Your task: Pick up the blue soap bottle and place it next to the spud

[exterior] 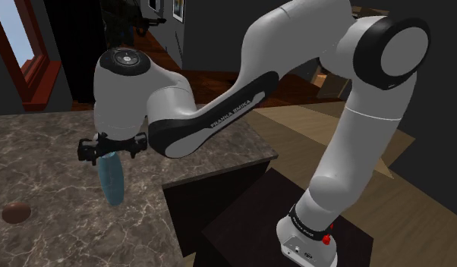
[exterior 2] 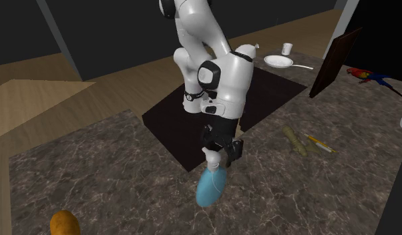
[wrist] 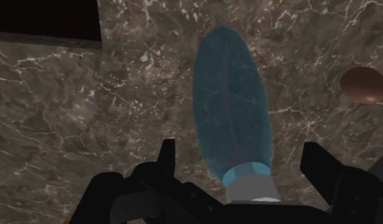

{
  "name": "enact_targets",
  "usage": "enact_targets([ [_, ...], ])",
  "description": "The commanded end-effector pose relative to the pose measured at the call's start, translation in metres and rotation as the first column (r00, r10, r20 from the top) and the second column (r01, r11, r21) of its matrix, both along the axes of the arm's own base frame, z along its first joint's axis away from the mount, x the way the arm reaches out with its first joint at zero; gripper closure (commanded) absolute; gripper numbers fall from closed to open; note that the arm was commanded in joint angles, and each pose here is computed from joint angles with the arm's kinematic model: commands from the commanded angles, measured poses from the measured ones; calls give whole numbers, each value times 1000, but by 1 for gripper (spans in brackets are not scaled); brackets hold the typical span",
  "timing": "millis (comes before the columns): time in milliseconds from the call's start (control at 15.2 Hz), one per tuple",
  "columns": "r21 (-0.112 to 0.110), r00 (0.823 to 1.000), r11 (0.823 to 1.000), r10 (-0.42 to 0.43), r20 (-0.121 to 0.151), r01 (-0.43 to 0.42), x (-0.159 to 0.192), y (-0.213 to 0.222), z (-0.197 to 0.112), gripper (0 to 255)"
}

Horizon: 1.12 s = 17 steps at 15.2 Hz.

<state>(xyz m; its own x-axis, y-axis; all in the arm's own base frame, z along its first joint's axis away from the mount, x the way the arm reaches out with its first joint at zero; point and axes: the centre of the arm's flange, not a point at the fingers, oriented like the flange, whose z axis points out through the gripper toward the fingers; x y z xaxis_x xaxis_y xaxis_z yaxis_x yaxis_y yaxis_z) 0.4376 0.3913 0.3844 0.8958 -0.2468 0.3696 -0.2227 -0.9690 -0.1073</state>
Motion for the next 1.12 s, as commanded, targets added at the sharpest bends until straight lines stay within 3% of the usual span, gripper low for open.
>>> enact_targets([
  [0, 3, 1000, 1000, -7, 7, 7, 5, 7, -11, 0],
  [396, 3, 1000, 1000, -7, 7, 7, 19, 8, -43, 0],
  [924, 3, 1000, 1000, -7, 7, 7, 19, 8, -43, 0],
  [990, 3, 1000, 1000, -7, 7, 7, 19, 8, -43, 255],
  [1056, 3, 1000, 1000, -7, 7, 7, 19, 8, -43, 255],
])
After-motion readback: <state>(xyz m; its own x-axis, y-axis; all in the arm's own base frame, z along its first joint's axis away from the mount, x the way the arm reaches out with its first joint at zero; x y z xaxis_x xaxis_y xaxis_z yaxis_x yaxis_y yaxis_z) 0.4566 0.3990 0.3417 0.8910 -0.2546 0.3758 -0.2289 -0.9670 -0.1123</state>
